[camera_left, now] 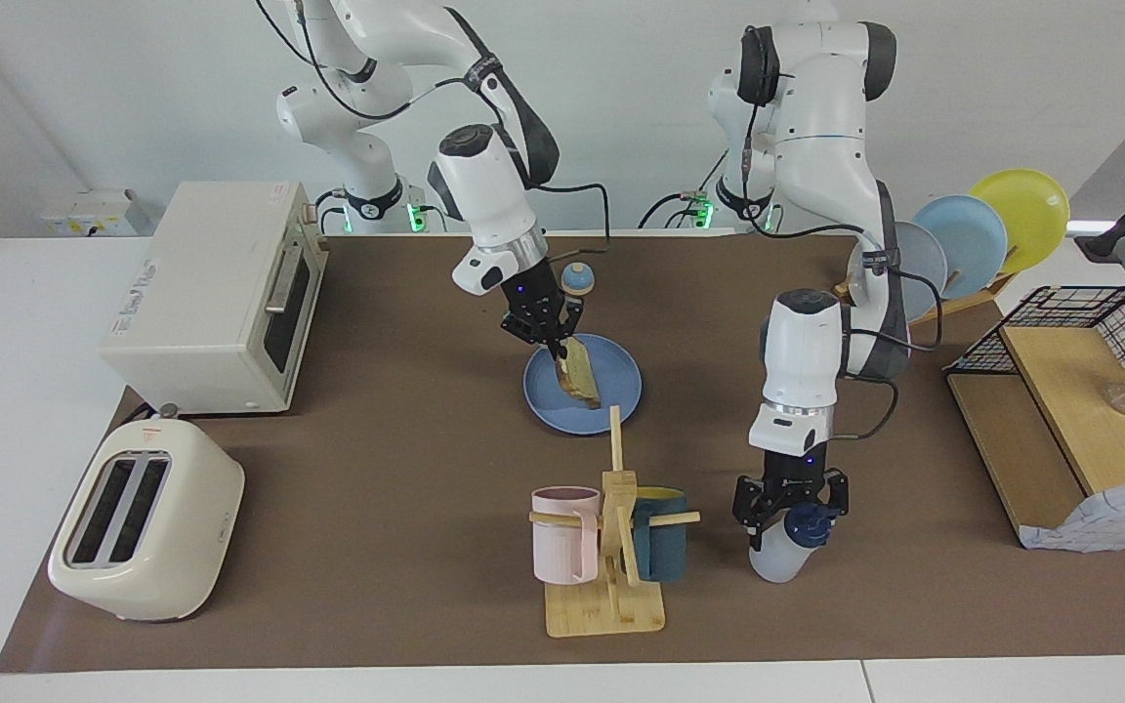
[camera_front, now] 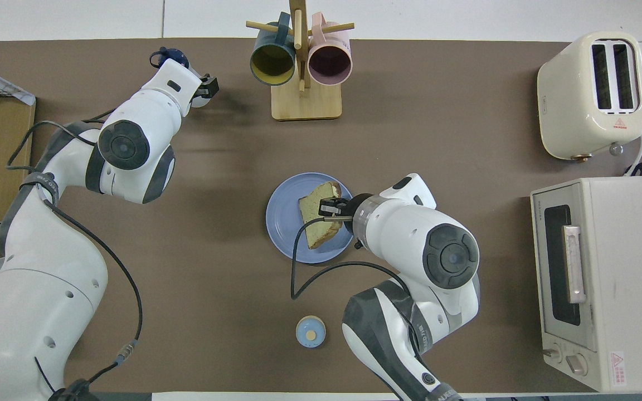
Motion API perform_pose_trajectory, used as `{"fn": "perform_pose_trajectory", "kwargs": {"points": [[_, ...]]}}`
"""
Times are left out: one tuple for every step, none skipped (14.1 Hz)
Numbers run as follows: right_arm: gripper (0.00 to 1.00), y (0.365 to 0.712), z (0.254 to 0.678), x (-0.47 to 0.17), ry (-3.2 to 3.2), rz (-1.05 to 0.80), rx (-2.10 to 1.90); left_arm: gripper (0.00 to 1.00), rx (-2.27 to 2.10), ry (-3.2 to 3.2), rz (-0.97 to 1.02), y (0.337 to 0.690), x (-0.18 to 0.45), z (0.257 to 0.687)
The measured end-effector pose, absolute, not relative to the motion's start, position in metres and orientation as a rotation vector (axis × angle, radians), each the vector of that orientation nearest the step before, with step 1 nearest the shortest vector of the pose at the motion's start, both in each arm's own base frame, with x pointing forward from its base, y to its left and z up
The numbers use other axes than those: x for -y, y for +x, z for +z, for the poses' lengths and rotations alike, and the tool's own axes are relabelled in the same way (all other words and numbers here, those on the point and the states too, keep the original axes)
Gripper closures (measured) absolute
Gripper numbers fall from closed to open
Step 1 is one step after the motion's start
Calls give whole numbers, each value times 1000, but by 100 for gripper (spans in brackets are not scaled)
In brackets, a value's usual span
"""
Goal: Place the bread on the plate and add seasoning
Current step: 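Lower the bread slice onto the blue plate and open the right gripper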
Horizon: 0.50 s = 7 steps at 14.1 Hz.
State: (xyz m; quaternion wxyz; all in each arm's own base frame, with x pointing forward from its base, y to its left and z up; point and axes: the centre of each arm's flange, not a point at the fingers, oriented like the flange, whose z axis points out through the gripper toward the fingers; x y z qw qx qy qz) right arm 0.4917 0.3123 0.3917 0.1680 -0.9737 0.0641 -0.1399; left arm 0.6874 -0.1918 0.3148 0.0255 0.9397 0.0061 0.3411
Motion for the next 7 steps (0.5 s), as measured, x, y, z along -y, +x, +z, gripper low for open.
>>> {"fn": "perform_pose_trajectory", "kwargs": {"points": [[73,493,393,-311,-2771,-406,-162,30,-19,2904,1056,688,191,314],[60,496,395,-308,-2771,-416,-151,41,-21,2895,1070,688,190,315],[51,501,396,-302,-2772,-426,-154,47,-25,2887,1082,690,187,315],[38,506,398,-295,-2773,-437,-152,47,-29,2882,1091,691,183,313],[26,510,399,-289,-2773,-447,-152,47,-31,2877,1098,691,182,313],[16,514,401,-285,-2772,-455,-157,47,-31,2874,1102,691,181,313],[6,516,403,-283,-2770,-461,-158,47,-31,2873,1103,691,181,313]]}}
